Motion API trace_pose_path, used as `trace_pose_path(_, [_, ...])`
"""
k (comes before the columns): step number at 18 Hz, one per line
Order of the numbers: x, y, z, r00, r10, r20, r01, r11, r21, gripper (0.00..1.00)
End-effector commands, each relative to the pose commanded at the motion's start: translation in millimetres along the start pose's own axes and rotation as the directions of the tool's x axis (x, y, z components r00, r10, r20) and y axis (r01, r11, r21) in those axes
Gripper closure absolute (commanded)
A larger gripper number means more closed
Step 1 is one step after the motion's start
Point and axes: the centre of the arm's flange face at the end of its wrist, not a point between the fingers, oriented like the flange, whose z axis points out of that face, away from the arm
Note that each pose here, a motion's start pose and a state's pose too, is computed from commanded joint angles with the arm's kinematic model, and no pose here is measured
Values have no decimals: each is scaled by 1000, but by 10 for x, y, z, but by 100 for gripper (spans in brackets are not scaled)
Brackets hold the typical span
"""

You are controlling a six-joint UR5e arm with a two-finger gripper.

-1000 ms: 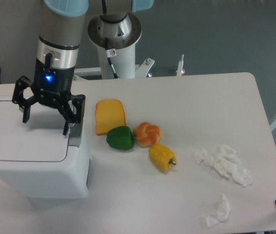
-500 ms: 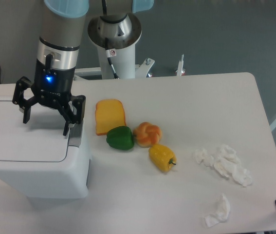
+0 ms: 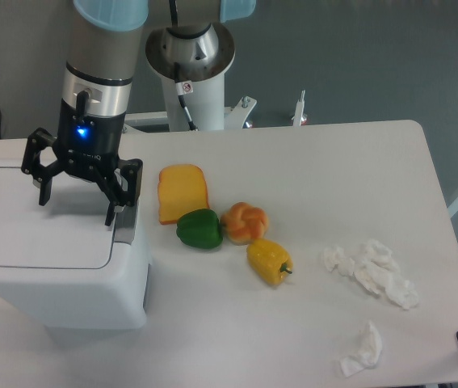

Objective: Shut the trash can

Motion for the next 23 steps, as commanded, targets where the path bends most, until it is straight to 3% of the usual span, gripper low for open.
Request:
trace_pose_path(12, [-91,-83,-180,1000,-13,23,12,999,32,0])
trace_pose_path(20, [-846,-35,-493,990,-104,99,97,993,73,0])
trace_pose_path(23, [-1073,17,-534,990,-72,126,63,996,68,0])
